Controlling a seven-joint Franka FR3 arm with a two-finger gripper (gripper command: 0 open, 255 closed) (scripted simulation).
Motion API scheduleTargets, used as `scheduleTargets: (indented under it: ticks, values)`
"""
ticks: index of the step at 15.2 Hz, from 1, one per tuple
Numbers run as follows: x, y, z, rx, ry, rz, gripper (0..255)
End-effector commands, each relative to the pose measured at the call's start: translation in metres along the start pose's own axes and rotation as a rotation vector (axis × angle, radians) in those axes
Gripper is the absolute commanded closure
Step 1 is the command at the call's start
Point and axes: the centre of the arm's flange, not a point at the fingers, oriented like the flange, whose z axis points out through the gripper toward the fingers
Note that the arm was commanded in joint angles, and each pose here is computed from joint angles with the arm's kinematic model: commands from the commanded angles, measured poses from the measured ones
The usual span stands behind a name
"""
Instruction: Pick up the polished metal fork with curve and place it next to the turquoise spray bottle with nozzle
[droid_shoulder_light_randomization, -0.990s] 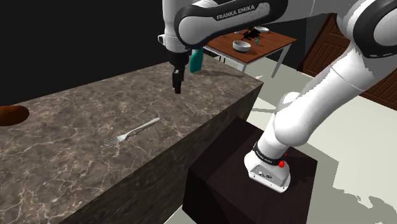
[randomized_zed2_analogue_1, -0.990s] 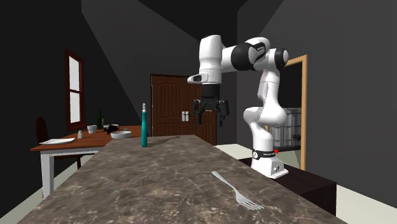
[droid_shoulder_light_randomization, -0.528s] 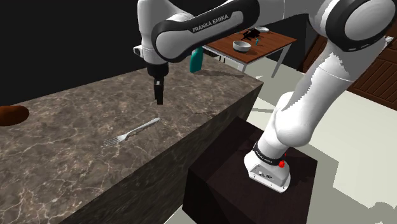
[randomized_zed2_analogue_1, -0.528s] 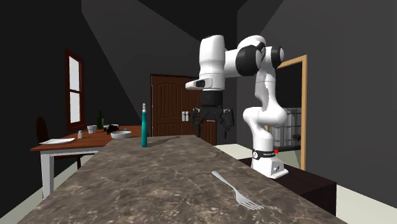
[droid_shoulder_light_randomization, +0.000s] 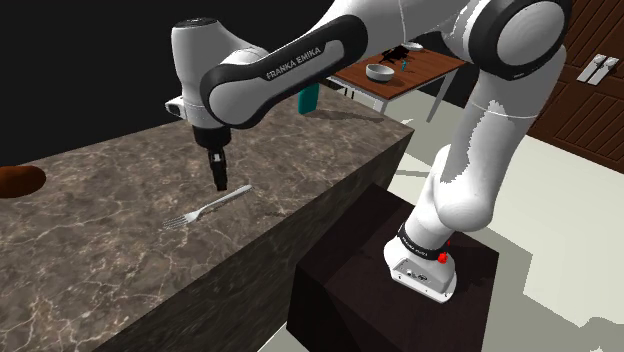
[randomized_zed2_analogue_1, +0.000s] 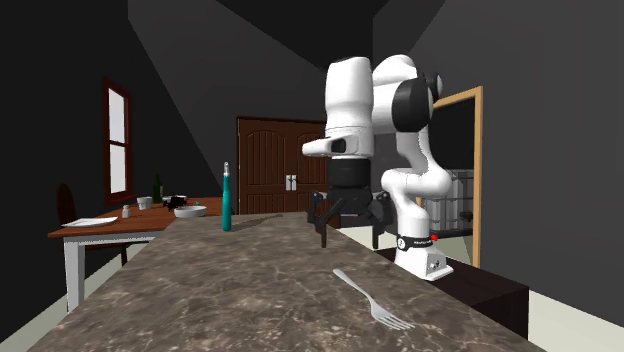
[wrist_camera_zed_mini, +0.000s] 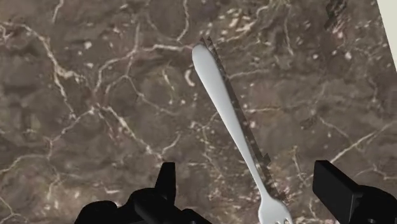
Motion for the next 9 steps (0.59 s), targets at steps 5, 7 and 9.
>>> scheduleTargets:
  ticks: [5, 7, 9]
  values:
    - [0.062, -0.036, 0.026, 0.016, 0.032, -0.176, 0]
    - [0.065, -0.039, 0.033, 0.017, 0.034, -0.186, 0]
    - [0.066, -0.039, 0.043, 0.017, 0.034, -0.186, 0]
